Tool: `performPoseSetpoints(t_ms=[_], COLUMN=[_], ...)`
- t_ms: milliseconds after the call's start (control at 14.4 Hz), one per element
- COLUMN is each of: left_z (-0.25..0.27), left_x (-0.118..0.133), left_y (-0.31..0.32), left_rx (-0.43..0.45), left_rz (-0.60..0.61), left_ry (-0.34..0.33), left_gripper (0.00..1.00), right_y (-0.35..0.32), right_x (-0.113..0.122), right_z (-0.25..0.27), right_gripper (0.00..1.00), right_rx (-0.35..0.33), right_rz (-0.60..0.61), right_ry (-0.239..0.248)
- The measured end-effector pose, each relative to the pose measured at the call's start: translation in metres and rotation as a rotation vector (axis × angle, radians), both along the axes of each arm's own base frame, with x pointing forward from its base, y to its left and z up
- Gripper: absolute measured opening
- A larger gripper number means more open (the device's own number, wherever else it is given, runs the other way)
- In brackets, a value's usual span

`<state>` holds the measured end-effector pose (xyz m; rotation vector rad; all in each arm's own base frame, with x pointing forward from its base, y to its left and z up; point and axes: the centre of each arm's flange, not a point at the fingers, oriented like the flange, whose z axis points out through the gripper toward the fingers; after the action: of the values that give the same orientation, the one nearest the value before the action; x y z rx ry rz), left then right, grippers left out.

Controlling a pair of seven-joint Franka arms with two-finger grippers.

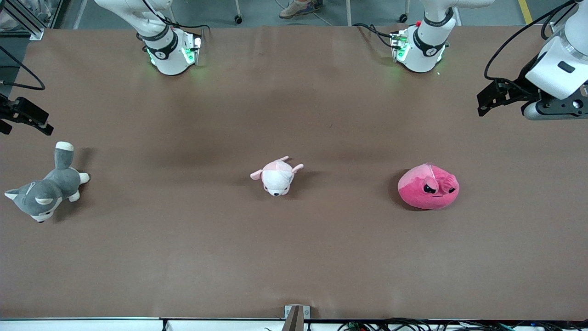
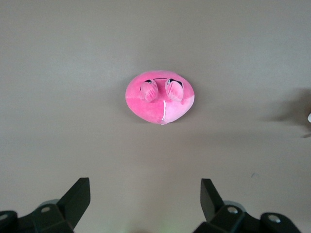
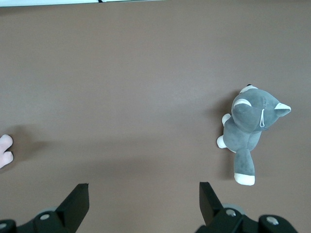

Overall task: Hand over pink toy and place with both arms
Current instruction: 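Reach the left gripper toward the large pink plush toy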

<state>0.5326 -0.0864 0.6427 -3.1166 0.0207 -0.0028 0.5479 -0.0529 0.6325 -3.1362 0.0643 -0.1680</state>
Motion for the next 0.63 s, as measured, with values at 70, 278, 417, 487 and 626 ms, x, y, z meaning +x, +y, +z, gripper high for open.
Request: performPoseSetpoints(t_ms=[70,278,417,487,626], left_z=[0.001,0.003,-0.002,-0.010,-0.035], left_x=[0.000,0.002,0.005,0.010,0.031], left_y=[0.001,0.010,0.013,0.015,0.030], left_rx=[0.000,-0.001,0.000,0.002,0.002], left_rz=[0.001,0.018,0.023,0.029,0.058], left_ry=[-0.003,-0.006,0.003,0.016,0.026], left_gripper=[1.00,1.00,1.00,1.00,1.00], right_y=[0.000,-0.001,-0.001,-0.001,-0.001], right_x=[0.000,0.000,0.000,0.000,0.000], right_z=[0.000,0.000,-0.001,-0.001,-0.002], right_gripper=[1.00,1.00,1.00,1.00,1.00], right_rx=[0.000,0.000,0.000,0.000,0.000], right_rz=[0.000,0.000,0.000,0.000,-0.001], right_ry=[0.000,0.001,0.002,0.003,0.003])
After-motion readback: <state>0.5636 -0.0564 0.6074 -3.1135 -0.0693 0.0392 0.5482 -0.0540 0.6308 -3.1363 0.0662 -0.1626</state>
